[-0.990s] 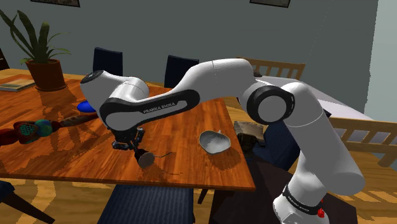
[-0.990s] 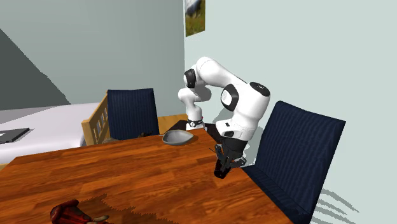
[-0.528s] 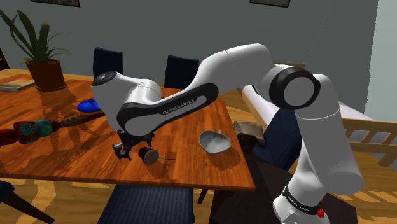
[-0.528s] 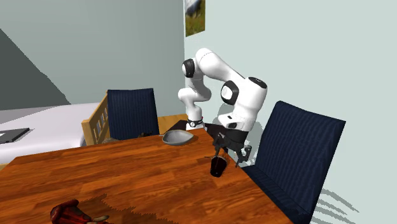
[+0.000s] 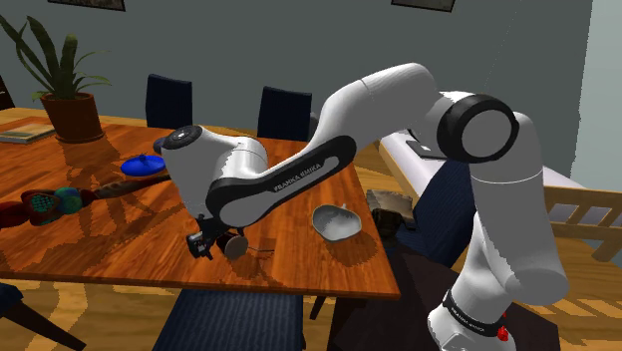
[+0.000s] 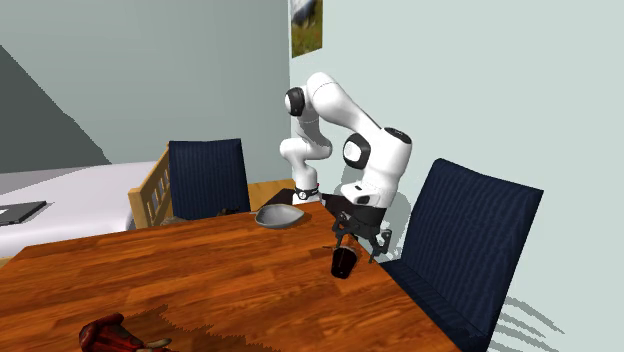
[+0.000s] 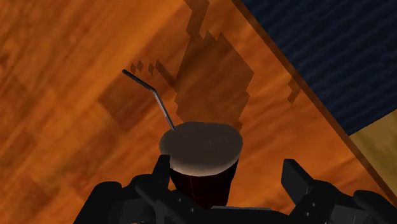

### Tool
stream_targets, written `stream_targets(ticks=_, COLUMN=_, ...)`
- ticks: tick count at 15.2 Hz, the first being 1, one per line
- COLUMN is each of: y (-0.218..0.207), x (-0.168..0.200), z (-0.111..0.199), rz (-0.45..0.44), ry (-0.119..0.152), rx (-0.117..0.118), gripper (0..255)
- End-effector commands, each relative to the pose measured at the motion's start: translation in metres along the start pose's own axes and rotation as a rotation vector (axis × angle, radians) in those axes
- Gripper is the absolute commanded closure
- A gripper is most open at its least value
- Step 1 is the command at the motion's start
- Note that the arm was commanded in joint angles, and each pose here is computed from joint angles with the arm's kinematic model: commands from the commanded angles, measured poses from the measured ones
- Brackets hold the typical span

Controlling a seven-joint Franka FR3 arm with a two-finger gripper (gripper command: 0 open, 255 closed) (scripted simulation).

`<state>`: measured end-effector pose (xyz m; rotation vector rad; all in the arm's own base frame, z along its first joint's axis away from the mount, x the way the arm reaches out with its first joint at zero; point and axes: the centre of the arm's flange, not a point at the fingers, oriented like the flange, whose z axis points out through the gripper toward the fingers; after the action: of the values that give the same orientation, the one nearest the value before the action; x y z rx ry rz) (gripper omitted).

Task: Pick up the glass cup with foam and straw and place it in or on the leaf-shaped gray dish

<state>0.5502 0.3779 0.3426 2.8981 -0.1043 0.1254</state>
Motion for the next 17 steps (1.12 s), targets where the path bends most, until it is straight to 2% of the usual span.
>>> stream_targets(ticks=1, y=-0.0002, x=-0.0012, z=0.0163, rz=-0.003, ry=-0.007, rx=-0.002, gripper=0)
stream_targets(ticks=8, y=-0.0002, x=-0.0012, z=0.0163, rz=-0.003, ry=-0.007, rx=-0.002, gripper=0)
stream_targets(ticks=9, y=-0.0003, x=-0.0032, z=0.0165, rz=-0.003, ry=-0.007, rx=-0.002, gripper=255)
stream_targets(ticks=17, y=-0.0001, x=-0.0028, z=0.0163, rz=-0.003, ry=-0.007, rx=-0.002, gripper=255)
